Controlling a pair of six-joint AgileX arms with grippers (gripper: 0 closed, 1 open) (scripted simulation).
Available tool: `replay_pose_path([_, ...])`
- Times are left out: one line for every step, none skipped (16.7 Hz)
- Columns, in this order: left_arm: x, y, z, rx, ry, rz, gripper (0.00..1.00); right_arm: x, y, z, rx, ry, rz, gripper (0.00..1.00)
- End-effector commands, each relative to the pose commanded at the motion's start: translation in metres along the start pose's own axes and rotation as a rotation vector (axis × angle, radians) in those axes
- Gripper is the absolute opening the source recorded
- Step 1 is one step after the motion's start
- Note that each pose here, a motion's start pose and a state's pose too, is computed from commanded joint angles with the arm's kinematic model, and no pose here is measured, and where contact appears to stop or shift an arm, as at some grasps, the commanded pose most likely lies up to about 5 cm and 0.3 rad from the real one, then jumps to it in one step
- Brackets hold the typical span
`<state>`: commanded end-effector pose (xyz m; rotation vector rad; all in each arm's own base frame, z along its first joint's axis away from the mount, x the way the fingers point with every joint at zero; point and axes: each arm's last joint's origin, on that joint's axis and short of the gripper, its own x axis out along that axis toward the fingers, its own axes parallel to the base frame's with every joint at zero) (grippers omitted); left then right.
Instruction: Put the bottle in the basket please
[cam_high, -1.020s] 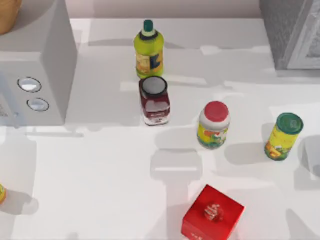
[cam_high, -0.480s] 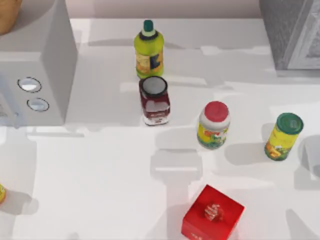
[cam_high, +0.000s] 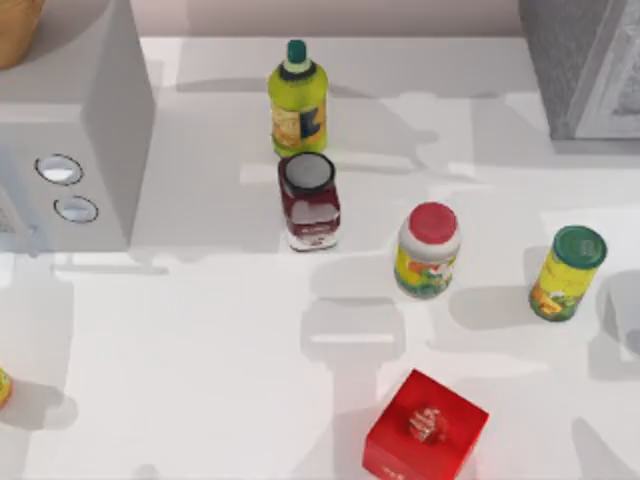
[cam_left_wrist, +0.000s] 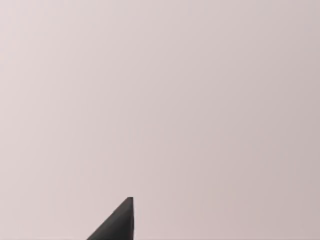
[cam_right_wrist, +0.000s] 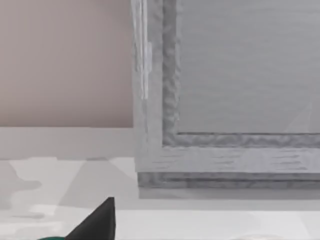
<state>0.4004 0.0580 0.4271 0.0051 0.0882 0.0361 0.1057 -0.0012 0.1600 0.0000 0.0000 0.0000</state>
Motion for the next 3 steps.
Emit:
replay_pose_path([0.0000,0.0000,0.0000,0.000,0.000,0.000,1.00,0.0000,0.0000,0.0000,0.000,0.000,0.000,1.00])
replay_pose_path([0.0000,0.0000,0.0000,0.000,0.000,0.000,1.00,0.0000,0.0000,0.0000,0.000,0.000,0.000,1.00])
replay_pose_path([0.0000,0.0000,0.0000,0.000,0.000,0.000,1.00,0.0000,0.0000,0.0000,0.000,0.000,0.000,1.00])
